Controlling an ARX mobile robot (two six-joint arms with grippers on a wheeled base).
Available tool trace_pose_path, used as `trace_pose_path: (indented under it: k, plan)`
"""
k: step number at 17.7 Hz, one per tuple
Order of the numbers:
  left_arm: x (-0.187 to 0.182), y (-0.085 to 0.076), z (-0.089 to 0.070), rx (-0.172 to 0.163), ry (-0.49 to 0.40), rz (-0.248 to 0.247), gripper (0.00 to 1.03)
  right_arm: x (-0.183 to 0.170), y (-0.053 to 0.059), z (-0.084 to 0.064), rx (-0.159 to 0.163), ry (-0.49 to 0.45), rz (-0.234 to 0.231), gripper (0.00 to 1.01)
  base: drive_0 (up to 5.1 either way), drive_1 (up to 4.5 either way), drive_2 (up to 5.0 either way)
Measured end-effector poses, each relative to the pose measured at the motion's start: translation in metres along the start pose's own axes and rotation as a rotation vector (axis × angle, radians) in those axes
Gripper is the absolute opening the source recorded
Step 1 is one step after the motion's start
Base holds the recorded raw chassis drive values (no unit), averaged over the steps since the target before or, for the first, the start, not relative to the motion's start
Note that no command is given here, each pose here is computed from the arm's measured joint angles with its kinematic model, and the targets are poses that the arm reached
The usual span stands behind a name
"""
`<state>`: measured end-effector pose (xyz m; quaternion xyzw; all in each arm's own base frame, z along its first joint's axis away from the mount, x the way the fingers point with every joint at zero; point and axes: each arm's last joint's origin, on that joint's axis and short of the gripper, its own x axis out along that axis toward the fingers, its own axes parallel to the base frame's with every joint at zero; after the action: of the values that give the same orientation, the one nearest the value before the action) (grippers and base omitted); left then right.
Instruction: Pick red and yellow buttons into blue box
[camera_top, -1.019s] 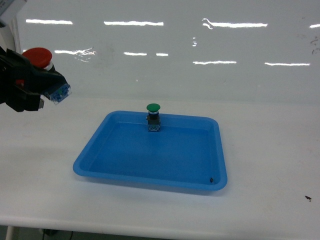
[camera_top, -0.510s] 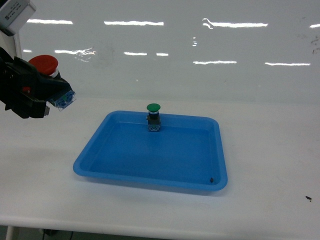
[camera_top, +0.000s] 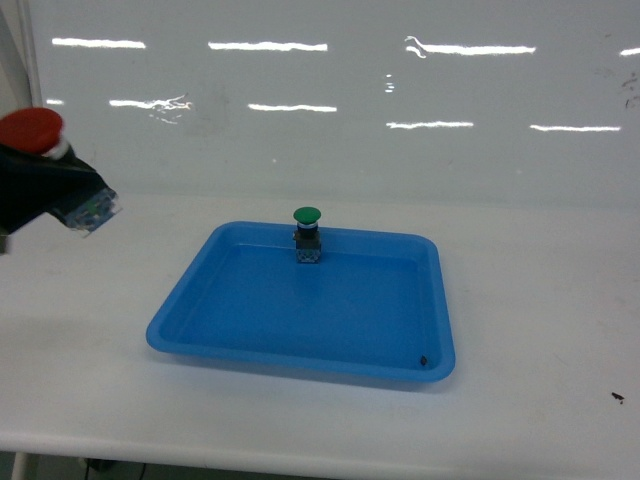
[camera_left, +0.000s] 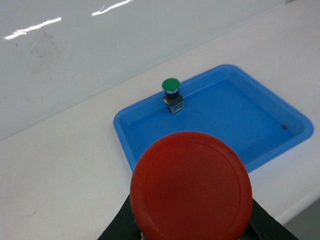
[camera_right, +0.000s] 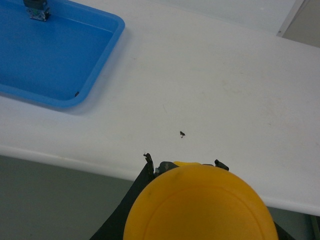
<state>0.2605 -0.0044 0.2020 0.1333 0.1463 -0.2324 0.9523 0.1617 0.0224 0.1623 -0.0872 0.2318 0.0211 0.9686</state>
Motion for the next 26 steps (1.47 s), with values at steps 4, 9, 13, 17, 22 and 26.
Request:
trace_pose_path:
  k: [4, 9, 13, 17, 22, 26]
  plan:
    - [-0.118, -0.031, 0.005, -0.051, -0.152, -0.062, 0.24, 0.000, 0.000, 0.000, 0.000, 0.000, 0.000, 0.26, 0.0, 0.00, 0.0]
    - [-0.129, -0.036, -0.007, -0.075, -0.140, -0.027, 0.24, 0.000, 0.000, 0.000, 0.000, 0.000, 0.000, 0.26, 0.0, 0.00, 0.0]
    - [-0.129, -0.036, -0.007, -0.074, -0.141, -0.028, 0.24, 0.000, 0.000, 0.000, 0.000, -0.001, 0.000, 0.26, 0.0, 0.00, 0.0]
    - [-0.129, -0.036, -0.008, -0.078, -0.136, -0.029, 0.24, 0.000, 0.000, 0.000, 0.000, 0.000, 0.000, 0.26, 0.0, -3.11, 3.2]
    - [-0.129, -0.036, -0.007, -0.077, -0.137, -0.028, 0.24, 0.000, 0.000, 0.000, -0.001, -0.002, 0.006, 0.26, 0.0, -4.15, 4.2]
    - [-0.129, -0.036, -0.007, -0.077, -0.138, -0.028, 0.24, 0.000, 0.000, 0.000, -0.001, -0.002, 0.003, 0.26, 0.0, -4.15, 4.2]
